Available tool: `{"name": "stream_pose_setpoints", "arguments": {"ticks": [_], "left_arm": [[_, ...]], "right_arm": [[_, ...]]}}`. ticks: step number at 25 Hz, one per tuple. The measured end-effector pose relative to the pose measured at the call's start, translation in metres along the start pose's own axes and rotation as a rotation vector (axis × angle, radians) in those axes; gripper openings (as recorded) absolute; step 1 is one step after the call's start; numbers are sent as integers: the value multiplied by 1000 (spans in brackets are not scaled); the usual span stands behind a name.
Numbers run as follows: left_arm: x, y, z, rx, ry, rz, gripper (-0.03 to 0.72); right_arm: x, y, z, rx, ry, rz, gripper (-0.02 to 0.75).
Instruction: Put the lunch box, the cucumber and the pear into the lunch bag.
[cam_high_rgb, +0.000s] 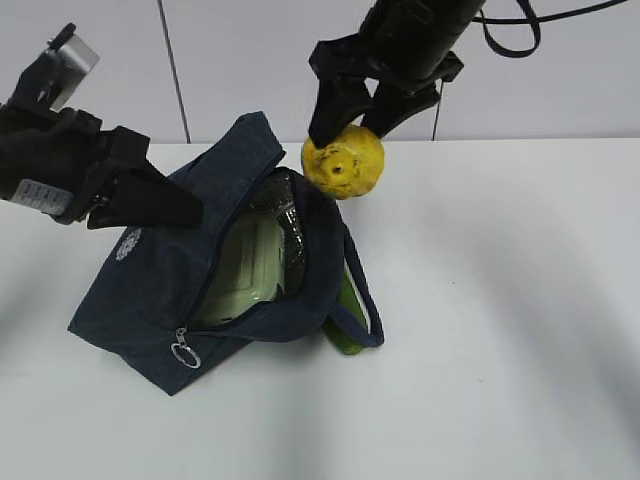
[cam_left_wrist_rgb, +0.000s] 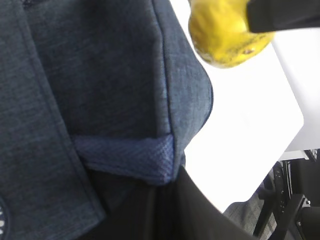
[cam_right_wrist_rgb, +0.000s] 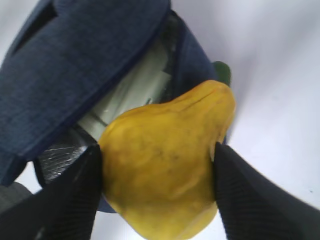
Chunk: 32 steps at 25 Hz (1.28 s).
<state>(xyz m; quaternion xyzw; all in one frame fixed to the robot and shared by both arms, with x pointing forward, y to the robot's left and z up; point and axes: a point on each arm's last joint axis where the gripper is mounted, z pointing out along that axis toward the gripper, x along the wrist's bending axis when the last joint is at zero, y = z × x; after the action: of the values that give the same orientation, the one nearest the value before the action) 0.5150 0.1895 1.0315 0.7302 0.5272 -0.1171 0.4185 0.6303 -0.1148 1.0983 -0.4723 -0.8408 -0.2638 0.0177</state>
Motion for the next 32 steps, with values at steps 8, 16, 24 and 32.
{"name": "stream_pose_setpoints", "arguments": {"ticks": [8, 16, 24, 32], "left_arm": [[-1, 0, 0, -4, -6, -6, 1], [-4, 1, 0, -14, -40, -31, 1], [-5, 0, 0, -2, -56, -33, 1], [-5, 0, 0, -2, -56, -33, 1]], "right_arm": [[24, 1, 23, 38, 74, -67, 491], [15, -2, 61, 109, 69, -59, 490], [10, 5, 82, 42, 95, -53, 501], [14, 4, 81, 46, 135, -65, 568]]}}
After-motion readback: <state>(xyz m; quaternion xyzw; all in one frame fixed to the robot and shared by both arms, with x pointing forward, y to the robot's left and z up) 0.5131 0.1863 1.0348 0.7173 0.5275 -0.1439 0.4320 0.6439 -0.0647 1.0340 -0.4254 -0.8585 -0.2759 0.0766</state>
